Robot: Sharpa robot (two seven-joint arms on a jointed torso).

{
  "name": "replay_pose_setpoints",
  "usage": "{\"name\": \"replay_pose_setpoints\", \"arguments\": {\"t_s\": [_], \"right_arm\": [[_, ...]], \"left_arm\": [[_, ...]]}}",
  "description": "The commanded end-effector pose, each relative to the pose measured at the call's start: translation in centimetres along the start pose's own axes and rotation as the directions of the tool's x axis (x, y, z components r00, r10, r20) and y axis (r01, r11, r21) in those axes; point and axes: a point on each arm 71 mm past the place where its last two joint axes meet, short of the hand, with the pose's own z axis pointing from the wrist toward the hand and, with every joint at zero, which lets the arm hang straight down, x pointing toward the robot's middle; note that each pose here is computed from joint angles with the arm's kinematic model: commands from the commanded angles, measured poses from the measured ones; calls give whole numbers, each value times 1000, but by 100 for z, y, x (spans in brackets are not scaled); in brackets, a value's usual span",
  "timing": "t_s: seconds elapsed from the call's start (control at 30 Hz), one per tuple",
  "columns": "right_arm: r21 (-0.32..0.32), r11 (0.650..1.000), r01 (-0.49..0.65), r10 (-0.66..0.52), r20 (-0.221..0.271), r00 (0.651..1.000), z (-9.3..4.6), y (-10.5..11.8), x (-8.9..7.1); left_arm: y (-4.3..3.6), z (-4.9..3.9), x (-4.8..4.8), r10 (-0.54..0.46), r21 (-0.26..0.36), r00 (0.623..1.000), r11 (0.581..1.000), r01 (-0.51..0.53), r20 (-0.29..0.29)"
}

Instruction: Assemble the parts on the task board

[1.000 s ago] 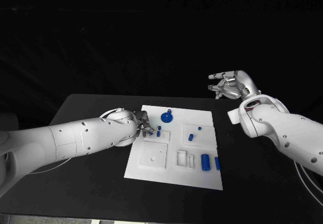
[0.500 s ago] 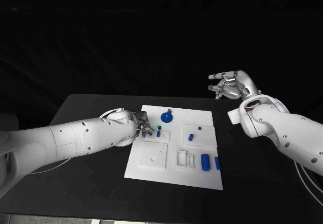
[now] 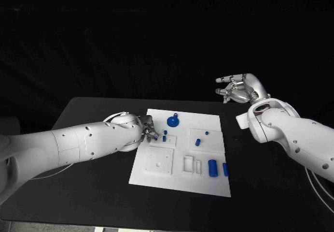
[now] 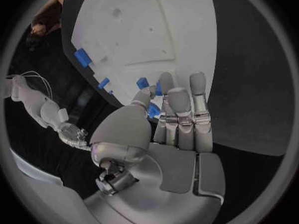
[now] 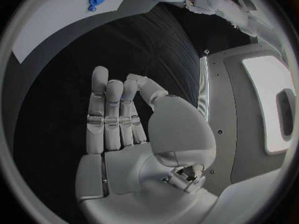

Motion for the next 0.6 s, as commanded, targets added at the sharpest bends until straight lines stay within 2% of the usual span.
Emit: {"name": "replay_pose_setpoints", "arguments": {"t_s": [0.03,0.6], "right_arm": [[-6,1000,2,-2,-16,1000,-1,5,14],[-5,1000,1,-1,-33,999,-2,7,29]], "left_arm": [[2,-1,41,19,-5,999,1000,-19,-27],[20,1,49,26,-16,999,1000,-26,-41]]}}
